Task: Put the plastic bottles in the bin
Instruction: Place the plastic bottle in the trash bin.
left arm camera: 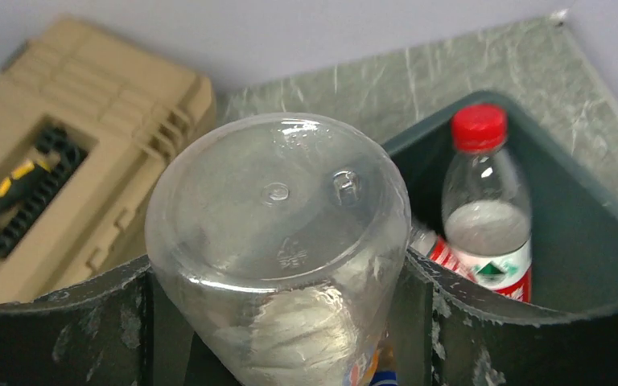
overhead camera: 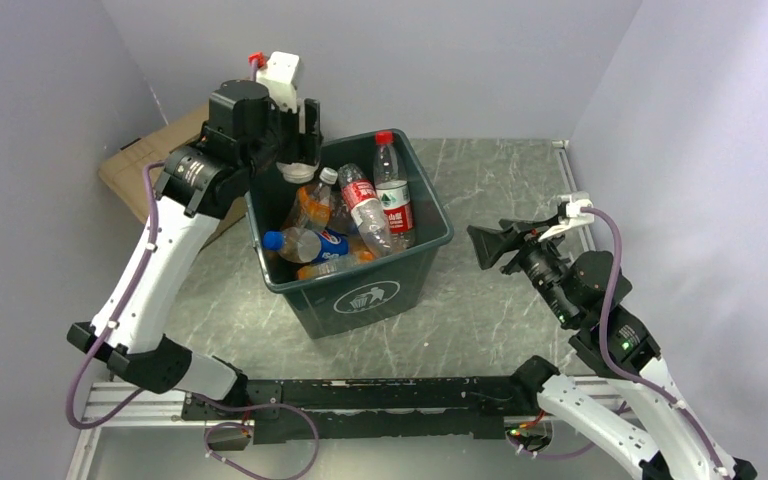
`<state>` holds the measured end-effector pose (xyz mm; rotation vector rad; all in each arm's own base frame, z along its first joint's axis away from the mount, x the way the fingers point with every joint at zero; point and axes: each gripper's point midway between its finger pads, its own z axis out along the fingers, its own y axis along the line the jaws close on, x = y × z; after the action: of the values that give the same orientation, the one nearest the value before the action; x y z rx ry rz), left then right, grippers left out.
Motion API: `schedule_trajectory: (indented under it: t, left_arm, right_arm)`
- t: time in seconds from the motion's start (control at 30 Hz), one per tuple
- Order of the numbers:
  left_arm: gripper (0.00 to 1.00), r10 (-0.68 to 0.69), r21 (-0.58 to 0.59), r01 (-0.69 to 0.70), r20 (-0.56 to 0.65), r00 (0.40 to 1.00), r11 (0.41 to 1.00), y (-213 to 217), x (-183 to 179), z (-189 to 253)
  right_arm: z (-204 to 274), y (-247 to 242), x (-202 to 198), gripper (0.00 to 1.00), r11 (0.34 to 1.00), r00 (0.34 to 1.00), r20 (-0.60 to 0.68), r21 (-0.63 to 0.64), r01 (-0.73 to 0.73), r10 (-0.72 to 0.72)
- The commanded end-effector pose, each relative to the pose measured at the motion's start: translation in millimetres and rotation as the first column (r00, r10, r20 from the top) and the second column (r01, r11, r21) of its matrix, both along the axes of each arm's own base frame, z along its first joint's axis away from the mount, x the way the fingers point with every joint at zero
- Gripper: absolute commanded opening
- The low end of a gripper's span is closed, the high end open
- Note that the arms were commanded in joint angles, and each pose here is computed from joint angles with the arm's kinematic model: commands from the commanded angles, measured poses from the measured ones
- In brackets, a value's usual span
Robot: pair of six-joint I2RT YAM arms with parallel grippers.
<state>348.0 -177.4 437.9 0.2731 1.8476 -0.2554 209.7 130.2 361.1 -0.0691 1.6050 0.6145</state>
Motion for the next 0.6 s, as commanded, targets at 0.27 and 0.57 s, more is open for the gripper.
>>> schedule_trajectory:
  t: [0.27, 0.57]
  left_arm:
    - [0.08, -0.051, -0.188, 0.029, -0.111, 0.993, 0.982, 9, -28, -32]
    - [0.93, -0.138, -0.225, 0.128, -0.033, 0.990, 0.966, 4, -50, -30]
  right_arm:
    - [14, -3, 5, 0.75, 0.999, 0.997, 0.070, 0.039, 0.030, -0.032]
    - [20, 1, 7, 0.75, 0.999, 0.997, 0.074, 0.041, 0.018, -0.021]
